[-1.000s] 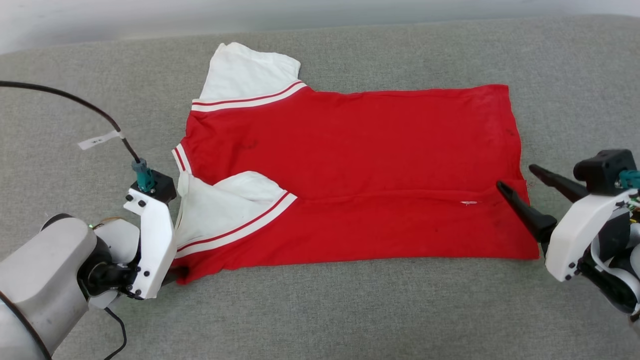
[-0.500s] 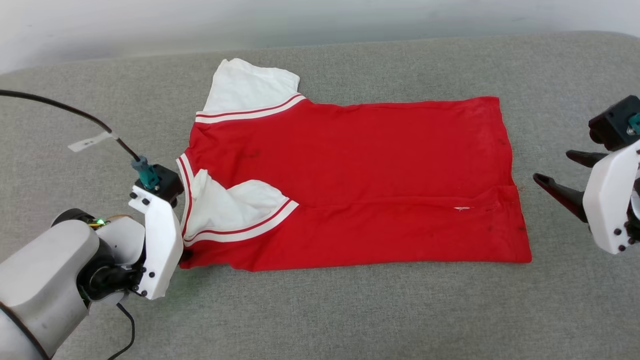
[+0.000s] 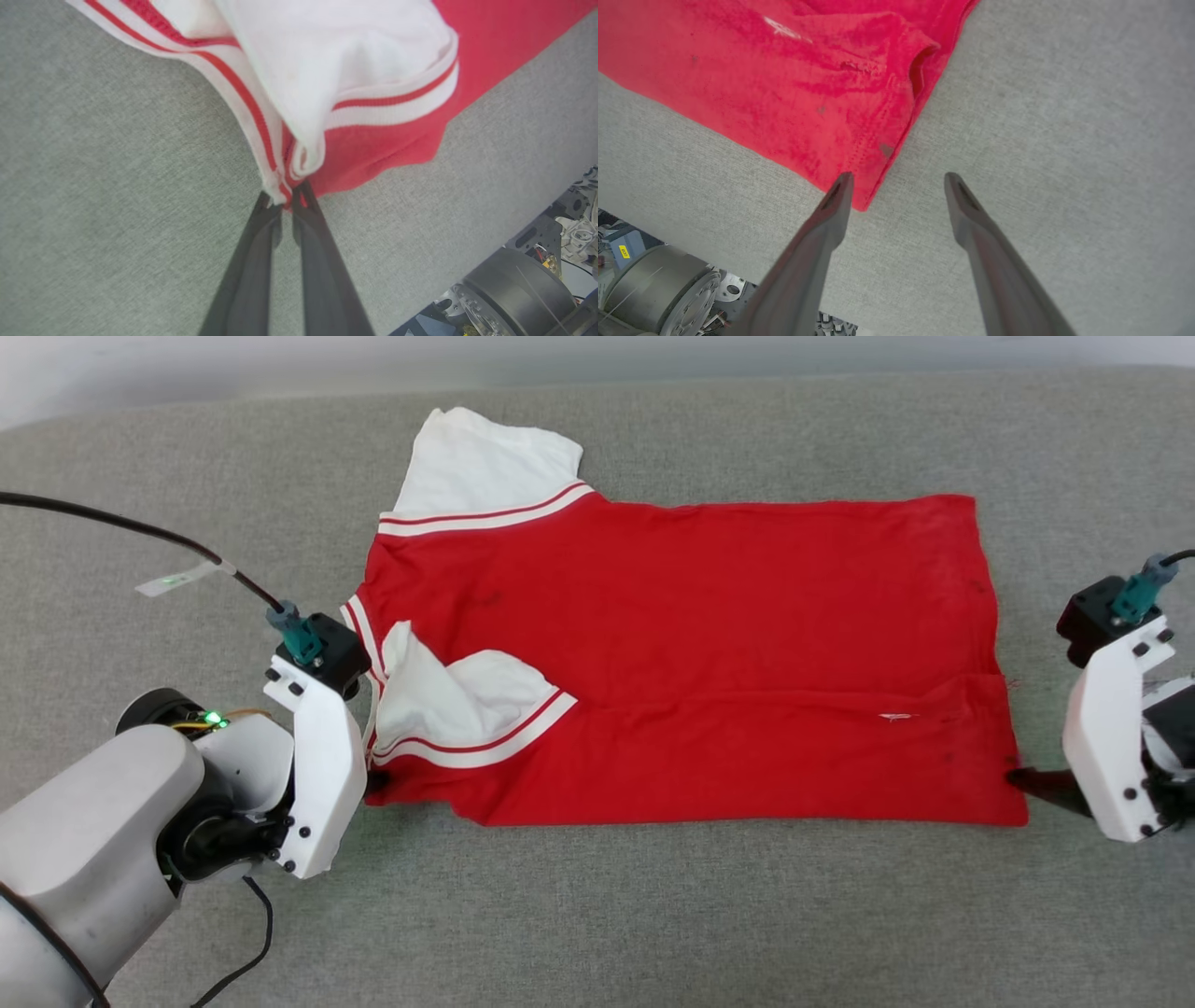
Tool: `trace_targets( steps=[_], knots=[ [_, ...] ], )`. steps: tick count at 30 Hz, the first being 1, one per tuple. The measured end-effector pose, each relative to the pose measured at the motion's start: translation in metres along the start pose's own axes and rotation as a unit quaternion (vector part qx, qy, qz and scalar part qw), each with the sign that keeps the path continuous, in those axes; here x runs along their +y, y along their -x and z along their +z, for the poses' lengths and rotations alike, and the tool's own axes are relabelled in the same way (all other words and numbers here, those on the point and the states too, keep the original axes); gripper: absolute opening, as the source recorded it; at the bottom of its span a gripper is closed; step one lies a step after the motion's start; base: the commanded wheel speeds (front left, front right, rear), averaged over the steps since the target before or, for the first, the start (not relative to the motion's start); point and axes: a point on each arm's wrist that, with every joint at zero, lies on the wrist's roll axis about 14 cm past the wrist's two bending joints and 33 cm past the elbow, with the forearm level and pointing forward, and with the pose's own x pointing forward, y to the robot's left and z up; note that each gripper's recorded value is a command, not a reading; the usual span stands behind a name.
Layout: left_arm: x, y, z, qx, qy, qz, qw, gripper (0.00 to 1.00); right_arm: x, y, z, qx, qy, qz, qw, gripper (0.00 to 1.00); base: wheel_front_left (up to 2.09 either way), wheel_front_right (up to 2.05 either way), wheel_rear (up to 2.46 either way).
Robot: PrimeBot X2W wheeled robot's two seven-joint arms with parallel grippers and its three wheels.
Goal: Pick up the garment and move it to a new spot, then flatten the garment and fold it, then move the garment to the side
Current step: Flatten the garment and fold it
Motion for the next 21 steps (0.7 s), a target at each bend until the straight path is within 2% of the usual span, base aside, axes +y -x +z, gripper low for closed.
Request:
trace_targets(
  steps=[6,13,14,15,21],
  knots=[
    [0.006,-0.006,-0.004,0.005,0.004,0.001,1.000,0.00,0.011,-0.041,-0.020,0.030,-0.033,0.020,0.999,1.00,0.00,0.00,0.00],
    [0.004,-0.007,-0.014,0.010,0.007,0.000,1.000,0.00,0.017,-0.050,-0.023,0.012,-0.032,0.019,0.999,1.00,0.00,0.00,0.00],
    [0.004,-0.006,-0.014,0.010,0.007,0.001,1.000,0.00,0.017,-0.049,-0.023,0.007,-0.029,0.017,0.999,0.24,0.00,0.00,0.00],
    [0.004,-0.005,-0.014,0.008,0.008,0.002,1.000,0.00,0.017,-0.048,-0.022,0.003,-0.026,0.016,1.000,0.00,0.00,0.00,0.00],
    [0.001,0.006,-0.016,-0.011,0.018,0.006,1.000,0.00,0.023,-0.029,-0.010,-0.055,-0.017,0.015,0.998,0.00,0.00,0.00,0.00]
  ],
)
